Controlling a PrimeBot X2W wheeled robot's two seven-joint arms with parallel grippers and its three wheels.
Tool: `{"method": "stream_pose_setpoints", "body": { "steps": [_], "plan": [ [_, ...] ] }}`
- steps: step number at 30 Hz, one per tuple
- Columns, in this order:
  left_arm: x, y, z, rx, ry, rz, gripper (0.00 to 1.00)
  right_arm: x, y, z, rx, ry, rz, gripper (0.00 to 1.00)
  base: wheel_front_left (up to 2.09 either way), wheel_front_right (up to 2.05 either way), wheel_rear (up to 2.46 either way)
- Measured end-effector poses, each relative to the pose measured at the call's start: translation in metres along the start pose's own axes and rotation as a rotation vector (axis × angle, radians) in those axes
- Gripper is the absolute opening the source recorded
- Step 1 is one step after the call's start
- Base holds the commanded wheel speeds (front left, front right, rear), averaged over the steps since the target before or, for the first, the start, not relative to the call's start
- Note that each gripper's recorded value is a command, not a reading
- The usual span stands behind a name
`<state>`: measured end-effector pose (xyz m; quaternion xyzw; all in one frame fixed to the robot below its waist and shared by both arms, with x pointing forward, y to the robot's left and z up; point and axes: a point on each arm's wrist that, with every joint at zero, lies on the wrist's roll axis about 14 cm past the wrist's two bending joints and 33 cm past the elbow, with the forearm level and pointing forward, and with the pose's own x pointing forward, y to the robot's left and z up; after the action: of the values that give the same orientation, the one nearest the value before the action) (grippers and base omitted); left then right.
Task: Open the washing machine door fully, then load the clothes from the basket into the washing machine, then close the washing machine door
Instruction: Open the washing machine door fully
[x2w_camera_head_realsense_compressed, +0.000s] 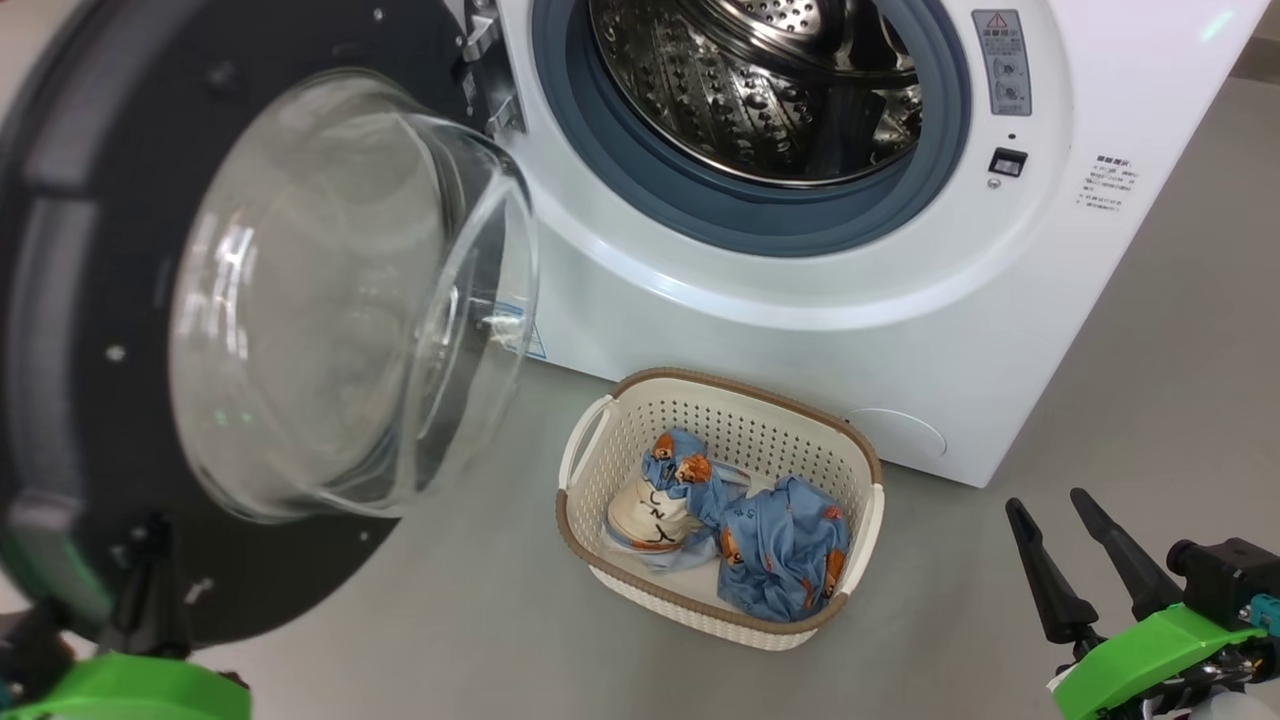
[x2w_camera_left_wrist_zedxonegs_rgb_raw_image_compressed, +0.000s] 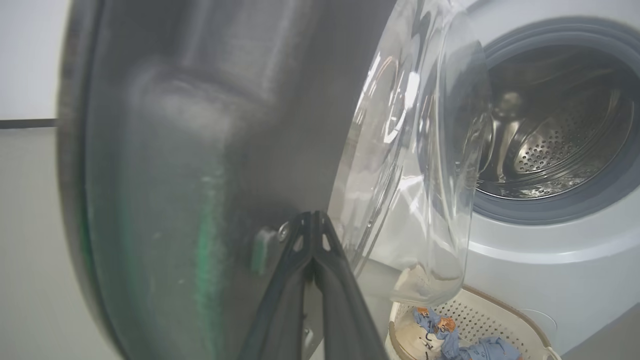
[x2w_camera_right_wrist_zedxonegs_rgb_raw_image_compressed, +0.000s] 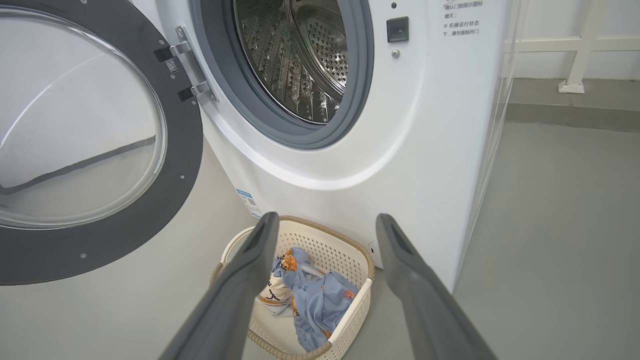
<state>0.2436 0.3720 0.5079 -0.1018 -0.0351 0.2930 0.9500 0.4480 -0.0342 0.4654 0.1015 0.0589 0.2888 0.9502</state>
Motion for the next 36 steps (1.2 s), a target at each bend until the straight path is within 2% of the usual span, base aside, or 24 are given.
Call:
{"method": "stream_pose_setpoints", "body": {
  "steps": [25, 36],
  "plan": [
    [0.064, 0.066, 0.014, 0.077, -0.015, 0.234, 0.00, 0.013, -0.024, -0.017, -0.009, 0.038, -0.007, 1.00, 0.00, 0.00, 0.00],
    [0.094, 0.089, 0.021, 0.113, -0.010, 0.311, 0.00, 0.030, -0.036, -0.020, -0.015, 0.035, 0.001, 1.00, 0.00, 0.00, 0.00]
  ]
}}
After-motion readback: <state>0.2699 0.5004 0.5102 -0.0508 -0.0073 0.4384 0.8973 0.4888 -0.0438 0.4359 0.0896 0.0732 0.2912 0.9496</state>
